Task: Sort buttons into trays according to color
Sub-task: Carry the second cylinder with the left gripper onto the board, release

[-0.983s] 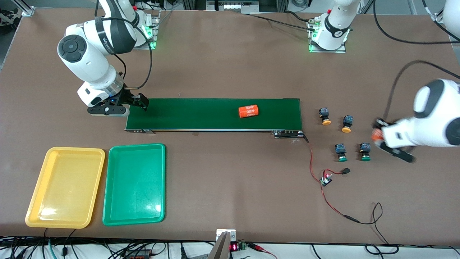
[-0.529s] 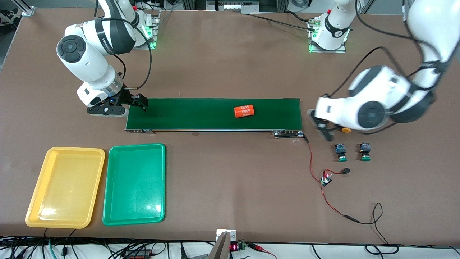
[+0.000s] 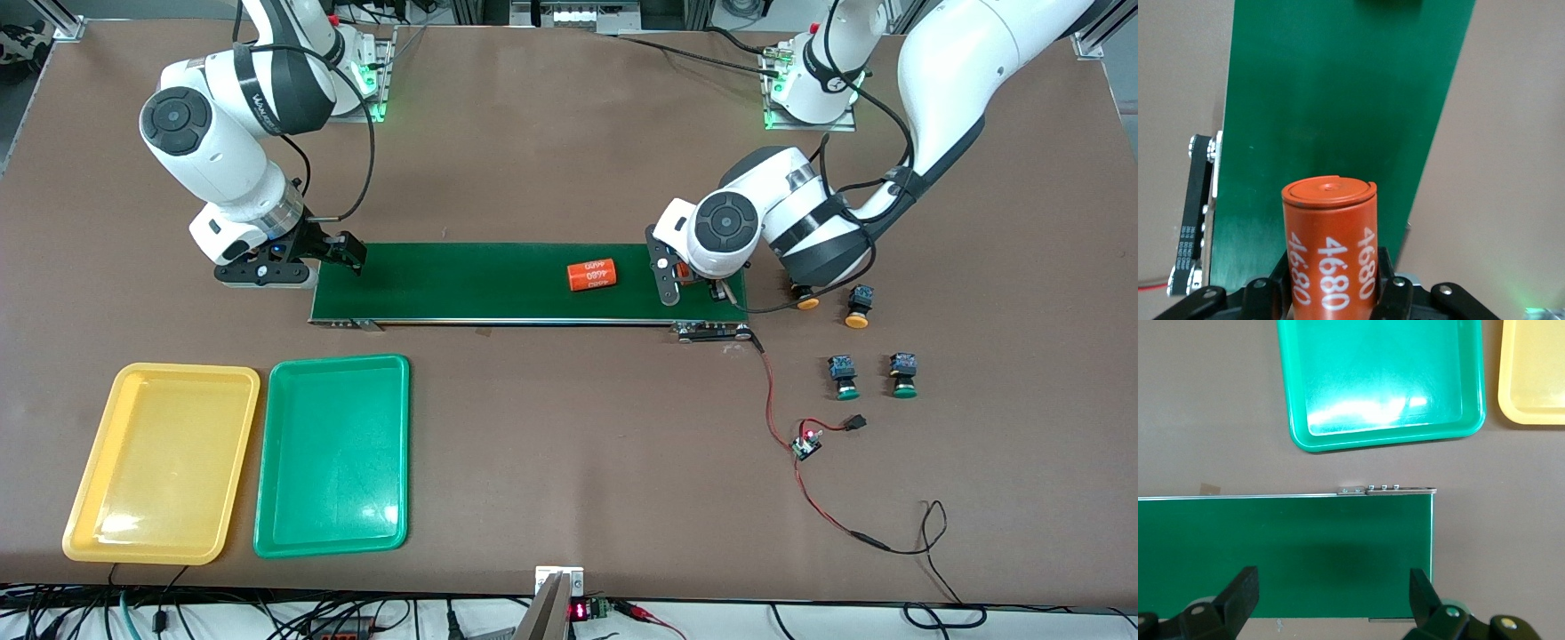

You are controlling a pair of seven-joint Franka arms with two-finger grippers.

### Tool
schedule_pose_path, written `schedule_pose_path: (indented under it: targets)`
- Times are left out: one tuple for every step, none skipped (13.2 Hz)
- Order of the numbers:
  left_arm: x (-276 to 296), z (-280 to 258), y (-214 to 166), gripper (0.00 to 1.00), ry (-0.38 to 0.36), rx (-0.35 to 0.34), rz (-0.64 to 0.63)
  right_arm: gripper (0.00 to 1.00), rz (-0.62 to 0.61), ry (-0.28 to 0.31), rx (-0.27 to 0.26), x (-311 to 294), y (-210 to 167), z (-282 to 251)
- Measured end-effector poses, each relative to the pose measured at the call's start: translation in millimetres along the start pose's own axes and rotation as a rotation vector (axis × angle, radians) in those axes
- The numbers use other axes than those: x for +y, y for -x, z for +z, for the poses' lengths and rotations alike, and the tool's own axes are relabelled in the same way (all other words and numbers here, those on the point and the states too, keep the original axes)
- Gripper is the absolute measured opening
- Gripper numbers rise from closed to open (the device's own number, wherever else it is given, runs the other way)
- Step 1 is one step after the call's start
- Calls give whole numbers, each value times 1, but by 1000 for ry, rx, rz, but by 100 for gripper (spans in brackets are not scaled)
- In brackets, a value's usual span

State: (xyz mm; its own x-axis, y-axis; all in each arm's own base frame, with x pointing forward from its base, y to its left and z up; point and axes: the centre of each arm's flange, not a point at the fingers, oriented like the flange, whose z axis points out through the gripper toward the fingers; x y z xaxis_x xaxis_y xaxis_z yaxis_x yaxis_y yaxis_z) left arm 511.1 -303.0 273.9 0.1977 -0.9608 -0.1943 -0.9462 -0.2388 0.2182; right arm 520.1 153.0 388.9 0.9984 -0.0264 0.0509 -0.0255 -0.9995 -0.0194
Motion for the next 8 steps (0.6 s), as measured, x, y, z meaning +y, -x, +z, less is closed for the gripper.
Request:
schedule_pose_path:
  targets:
    - [-1, 12, 1, 50, -6, 7, 4, 100, 0, 0, 0, 0, 0, 0]
    - [0, 21, 2, 50, -8, 10, 8, 100, 0, 0, 0, 0, 0, 0]
    - [1, 25, 3, 50, -10, 8, 12, 100, 0, 0, 0, 0, 0, 0]
    - [1, 25, 3, 56, -12, 8, 15, 100, 0, 0, 0, 0, 0, 0]
    - [1, 25, 3, 66, -13, 9, 16, 100, 0, 0, 0, 0, 0, 0]
    - [0, 24, 4, 76, -13, 6, 14, 100, 0, 0, 0, 0, 0, 0]
    - [-2, 23, 7, 85, -10, -5, 8, 100, 0, 0, -1, 0, 0, 0]
    - [-7, 20, 15, 96, -4, -30, -10, 100, 0, 1, -2, 0, 0, 1]
